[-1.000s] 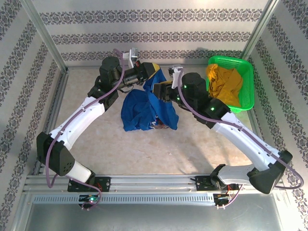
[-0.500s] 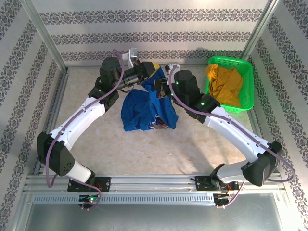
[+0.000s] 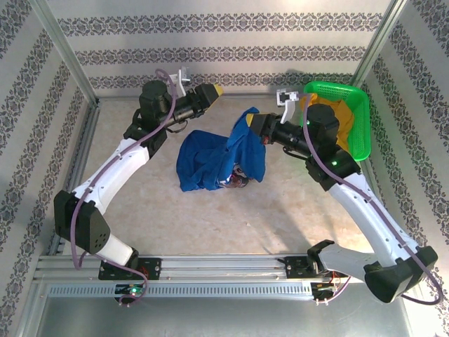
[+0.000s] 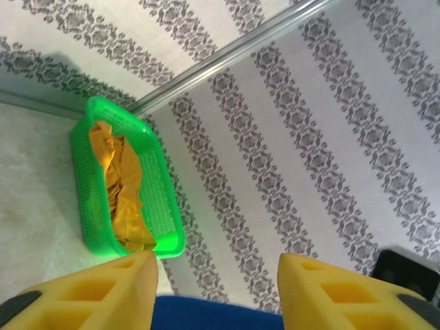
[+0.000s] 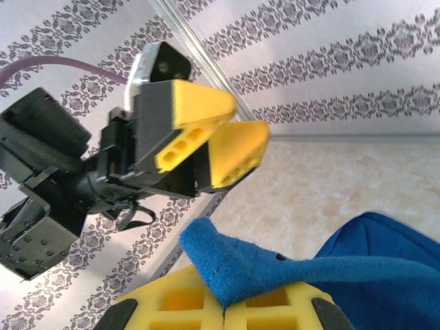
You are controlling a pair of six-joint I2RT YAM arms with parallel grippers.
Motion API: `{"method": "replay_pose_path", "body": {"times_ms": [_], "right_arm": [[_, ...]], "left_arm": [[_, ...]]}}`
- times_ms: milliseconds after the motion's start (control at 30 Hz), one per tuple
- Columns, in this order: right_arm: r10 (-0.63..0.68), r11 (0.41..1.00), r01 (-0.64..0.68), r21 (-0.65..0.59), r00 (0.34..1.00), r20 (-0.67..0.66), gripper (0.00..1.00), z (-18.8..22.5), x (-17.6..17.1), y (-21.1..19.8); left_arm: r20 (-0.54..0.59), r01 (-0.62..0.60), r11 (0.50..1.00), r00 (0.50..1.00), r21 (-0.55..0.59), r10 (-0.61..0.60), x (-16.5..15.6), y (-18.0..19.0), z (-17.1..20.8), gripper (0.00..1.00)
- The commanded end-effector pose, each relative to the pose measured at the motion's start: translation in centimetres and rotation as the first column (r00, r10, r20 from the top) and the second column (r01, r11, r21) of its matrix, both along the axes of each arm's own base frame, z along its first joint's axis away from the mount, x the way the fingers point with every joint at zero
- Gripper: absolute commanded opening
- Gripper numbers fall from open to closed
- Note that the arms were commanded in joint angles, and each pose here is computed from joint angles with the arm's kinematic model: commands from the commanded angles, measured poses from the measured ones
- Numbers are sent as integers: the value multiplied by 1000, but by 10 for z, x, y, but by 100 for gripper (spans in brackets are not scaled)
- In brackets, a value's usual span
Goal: Fold the inside-out t-shirt
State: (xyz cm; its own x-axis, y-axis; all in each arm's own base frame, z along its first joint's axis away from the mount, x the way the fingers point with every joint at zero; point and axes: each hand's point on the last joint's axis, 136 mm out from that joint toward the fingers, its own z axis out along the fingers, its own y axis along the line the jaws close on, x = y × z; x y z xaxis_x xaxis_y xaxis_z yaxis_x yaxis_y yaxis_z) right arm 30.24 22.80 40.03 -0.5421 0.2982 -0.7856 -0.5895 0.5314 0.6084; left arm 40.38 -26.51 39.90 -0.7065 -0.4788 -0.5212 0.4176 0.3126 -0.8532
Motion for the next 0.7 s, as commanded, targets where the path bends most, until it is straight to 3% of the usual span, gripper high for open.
{"method": "replay_pose_path", "body": {"times_ms": [0, 167, 367, 600, 667], "right_arm": [[55, 996, -54, 66, 998, -15, 0, 2, -3, 2], [38, 996, -35, 79, 998, -45, 0, -7, 1, -3], [23, 996, -18, 89, 999, -47, 0, -5, 4, -7], [13, 994, -9, 107, 999, -40, 0, 4, 6, -8], [-15, 994, 18, 109, 999, -34, 0, 6, 9, -13]], "left_arm": [[45, 68, 995, 996, 70, -72, -25, -2, -15, 52], [56, 137, 985, 988, 105, -144, -52, -14, -32, 54], [113, 205, 934, 962, 292, -247, -87, -54, -51, 61], [123, 168, 915, 966, 368, -227, -62, -76, -70, 63], [125, 164, 909, 966, 382, -227, -57, -78, -72, 52]]}}
